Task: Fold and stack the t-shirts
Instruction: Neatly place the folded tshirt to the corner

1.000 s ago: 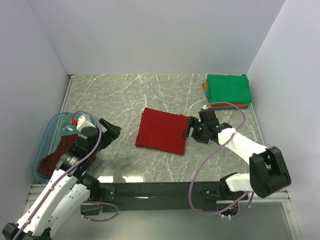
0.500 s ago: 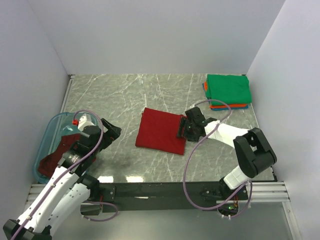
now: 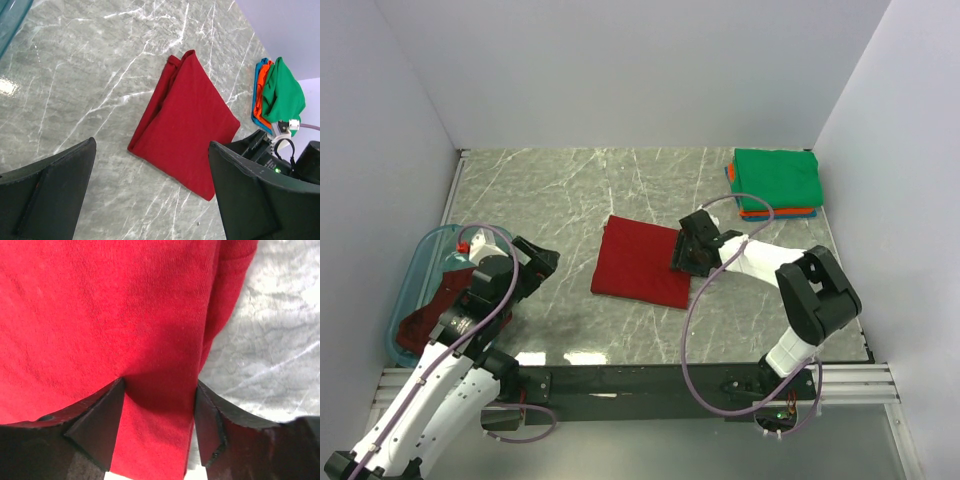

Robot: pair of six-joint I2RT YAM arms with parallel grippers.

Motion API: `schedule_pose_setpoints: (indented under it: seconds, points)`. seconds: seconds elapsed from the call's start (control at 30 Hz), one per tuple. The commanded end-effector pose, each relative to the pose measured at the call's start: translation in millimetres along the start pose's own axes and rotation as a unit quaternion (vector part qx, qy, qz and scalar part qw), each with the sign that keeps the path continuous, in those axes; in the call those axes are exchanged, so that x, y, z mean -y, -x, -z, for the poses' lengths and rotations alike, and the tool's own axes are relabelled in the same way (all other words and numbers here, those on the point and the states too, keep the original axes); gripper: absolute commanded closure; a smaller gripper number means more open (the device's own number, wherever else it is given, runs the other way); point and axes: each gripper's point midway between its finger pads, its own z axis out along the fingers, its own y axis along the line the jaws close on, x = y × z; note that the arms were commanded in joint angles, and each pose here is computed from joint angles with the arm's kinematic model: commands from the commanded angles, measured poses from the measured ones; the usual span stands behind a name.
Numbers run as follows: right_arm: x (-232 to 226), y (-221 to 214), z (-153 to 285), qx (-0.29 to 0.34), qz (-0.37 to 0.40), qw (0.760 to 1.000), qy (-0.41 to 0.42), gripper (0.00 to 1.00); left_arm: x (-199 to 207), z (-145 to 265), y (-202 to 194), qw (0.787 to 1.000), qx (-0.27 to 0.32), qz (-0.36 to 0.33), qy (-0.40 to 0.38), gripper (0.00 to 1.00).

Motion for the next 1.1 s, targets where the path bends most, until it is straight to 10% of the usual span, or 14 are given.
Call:
schedule_pose_setpoints:
  seconds: [0.0,0.4,1.07]
  points:
    - [7.0,3.7,-13.0,0.007,-0.001,0.999,-0.039,0.41,12.1,4.5,13.2,1.000,0.021,0.013,-0.015,0.01]
    - [3.5,49.4,-9.1,0.068,0.082,0.992,-0.071,1.00,12.6,11.4,22.4,0.999,0.034,0.013,-0.006,0.01]
    - [4.9,195.2,59.3,0.226,0.234,0.930,-0.169,1.00,10.4,23.6,60.8,0.989,0.138,0.045,-0.017,0.01]
